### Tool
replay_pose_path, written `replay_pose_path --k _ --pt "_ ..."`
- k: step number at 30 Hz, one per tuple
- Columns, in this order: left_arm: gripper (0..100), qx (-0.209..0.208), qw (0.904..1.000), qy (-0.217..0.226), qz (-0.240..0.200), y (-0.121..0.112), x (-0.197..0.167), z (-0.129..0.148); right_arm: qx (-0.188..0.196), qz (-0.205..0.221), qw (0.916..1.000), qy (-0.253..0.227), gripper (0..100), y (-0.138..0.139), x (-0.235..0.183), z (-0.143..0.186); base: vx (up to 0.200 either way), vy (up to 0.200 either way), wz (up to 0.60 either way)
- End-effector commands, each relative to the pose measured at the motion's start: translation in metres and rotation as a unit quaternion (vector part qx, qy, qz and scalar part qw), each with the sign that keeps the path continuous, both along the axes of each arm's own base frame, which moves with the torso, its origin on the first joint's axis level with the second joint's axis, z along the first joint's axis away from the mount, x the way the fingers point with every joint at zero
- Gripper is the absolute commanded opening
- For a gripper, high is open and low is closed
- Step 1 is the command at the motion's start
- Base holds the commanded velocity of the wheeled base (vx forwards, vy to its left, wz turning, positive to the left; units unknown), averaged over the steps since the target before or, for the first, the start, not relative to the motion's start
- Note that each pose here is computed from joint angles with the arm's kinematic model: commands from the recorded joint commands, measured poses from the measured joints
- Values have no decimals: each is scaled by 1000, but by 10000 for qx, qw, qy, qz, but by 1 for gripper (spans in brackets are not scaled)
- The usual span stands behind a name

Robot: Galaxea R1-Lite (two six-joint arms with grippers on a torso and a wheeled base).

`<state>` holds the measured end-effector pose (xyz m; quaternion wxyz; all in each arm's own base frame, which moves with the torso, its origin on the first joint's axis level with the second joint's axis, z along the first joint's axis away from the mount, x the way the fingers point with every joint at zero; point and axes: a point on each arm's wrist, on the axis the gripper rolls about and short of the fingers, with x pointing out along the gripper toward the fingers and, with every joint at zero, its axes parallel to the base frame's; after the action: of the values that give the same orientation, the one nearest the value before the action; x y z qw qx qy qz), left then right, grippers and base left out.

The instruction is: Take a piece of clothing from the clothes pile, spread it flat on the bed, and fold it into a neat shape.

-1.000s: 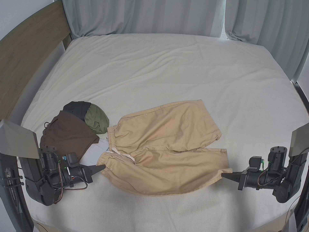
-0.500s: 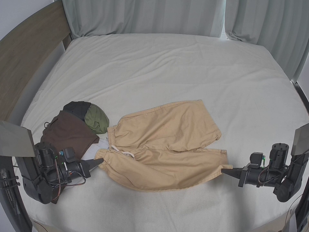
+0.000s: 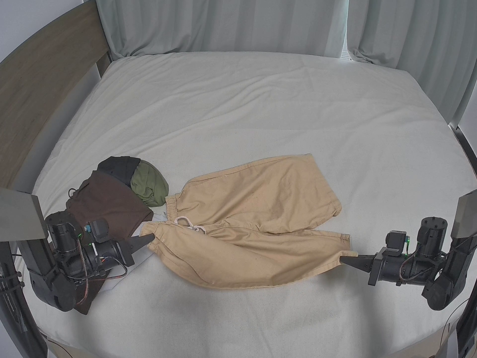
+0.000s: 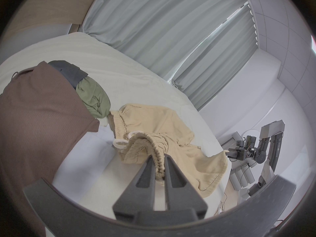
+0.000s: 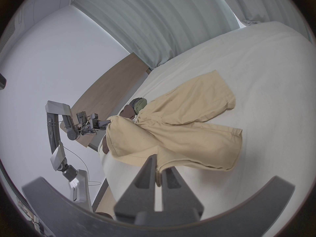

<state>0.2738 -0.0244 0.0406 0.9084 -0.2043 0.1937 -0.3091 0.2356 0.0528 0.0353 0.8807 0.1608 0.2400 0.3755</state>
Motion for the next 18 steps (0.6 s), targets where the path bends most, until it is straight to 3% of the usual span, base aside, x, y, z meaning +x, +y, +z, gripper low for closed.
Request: replay_pose_path --k 1,6,12,18 --pt "0 2 9999 -157 33 0 5 5 1 -28 9999 -119 0 0 1 4 0 0 0" --pt "0 -47 9995 -302 14 -3 13 10 117 -58 9988 -465 0 2 8 19 0 0 0" --pt "0 -232 9996 -166 9 -6 14 10 468 -238 9964 -659 0 5 23 37 0 0 0" --pt "0 -259 9995 -165 38 -6 15 10 522 -451 9935 -909 0 6 36 45 0 0 0"
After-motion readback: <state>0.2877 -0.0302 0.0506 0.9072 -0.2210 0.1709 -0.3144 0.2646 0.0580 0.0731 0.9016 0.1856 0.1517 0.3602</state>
